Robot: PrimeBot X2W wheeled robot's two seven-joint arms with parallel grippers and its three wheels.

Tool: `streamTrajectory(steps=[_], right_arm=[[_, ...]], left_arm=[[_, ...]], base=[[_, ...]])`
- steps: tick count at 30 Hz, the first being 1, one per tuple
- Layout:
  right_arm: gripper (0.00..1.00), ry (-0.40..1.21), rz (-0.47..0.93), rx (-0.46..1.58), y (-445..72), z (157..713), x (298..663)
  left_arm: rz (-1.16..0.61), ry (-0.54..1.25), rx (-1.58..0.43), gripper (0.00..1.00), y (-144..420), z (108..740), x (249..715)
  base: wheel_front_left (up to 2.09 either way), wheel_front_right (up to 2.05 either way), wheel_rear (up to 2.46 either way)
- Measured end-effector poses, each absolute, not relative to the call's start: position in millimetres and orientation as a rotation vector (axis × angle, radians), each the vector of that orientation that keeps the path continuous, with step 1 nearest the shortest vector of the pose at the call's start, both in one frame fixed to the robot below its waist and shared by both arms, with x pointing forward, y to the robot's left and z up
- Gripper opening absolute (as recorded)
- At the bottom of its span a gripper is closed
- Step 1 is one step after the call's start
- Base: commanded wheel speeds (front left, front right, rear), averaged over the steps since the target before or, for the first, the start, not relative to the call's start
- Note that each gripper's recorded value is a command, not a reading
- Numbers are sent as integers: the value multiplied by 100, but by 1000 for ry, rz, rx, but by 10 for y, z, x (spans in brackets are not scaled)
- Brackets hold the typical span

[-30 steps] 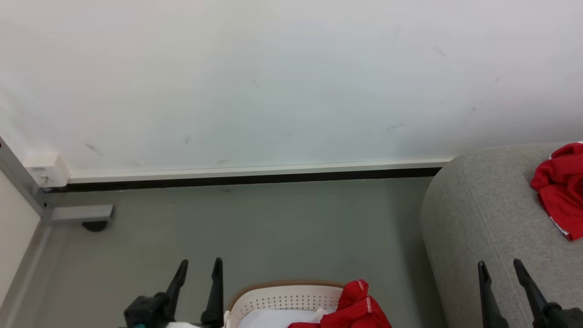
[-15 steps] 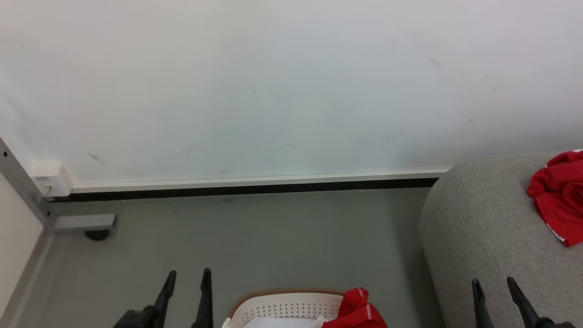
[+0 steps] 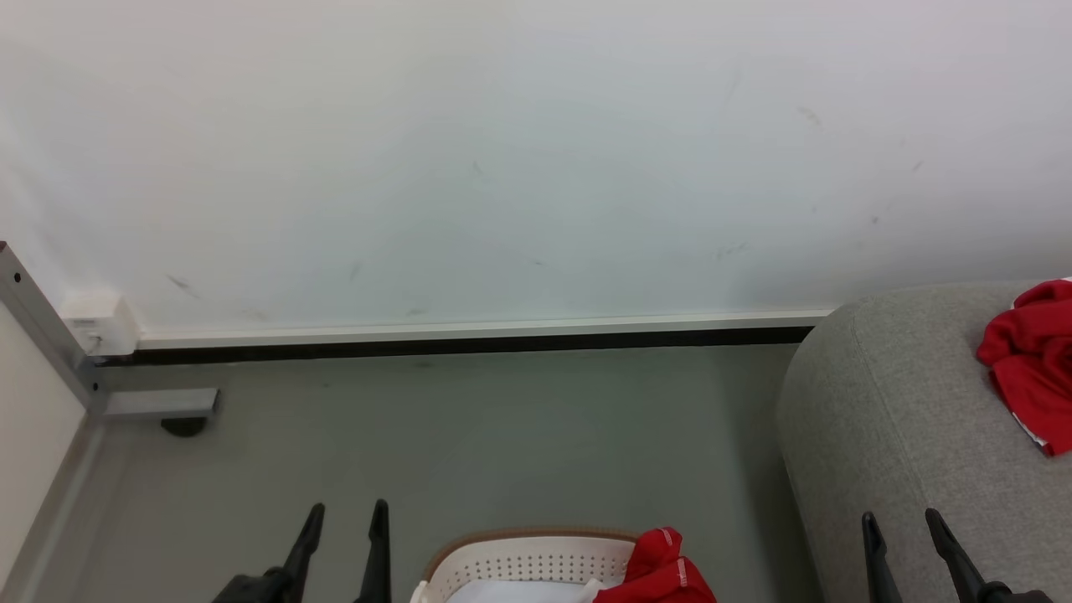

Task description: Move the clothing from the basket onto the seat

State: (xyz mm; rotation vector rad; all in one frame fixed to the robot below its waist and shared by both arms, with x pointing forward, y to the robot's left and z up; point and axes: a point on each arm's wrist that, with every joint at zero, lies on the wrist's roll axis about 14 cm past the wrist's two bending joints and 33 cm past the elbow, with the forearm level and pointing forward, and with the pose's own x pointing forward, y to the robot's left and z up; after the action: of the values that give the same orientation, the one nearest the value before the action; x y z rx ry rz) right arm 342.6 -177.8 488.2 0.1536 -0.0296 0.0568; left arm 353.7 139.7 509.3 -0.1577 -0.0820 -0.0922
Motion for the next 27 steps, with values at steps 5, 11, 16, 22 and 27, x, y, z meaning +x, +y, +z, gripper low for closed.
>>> streamTrajectory(steps=[5,11,16,22,27], right_arm=[[100,-32,47,155,-1810,4889,3442],[100,-56,14,151,-1928,4958,3472],[100,-96,-26,131,-2108,5092,3543],[100,-142,-70,102,-2329,5252,3726],[100,-138,-99,88,-2457,5230,3903]], left_arm=[[-99,-76,-157,100,1381,5074,3553],[-146,-69,-165,100,1219,5067,3603],[-245,-43,-169,100,892,5016,3690],[-410,55,-166,100,365,4784,3878],[-532,194,-101,100,-6,4408,4076]], base=[[0,0,0],[0,0,0],[0,0,0],[0,0,0],[0,0,0]])
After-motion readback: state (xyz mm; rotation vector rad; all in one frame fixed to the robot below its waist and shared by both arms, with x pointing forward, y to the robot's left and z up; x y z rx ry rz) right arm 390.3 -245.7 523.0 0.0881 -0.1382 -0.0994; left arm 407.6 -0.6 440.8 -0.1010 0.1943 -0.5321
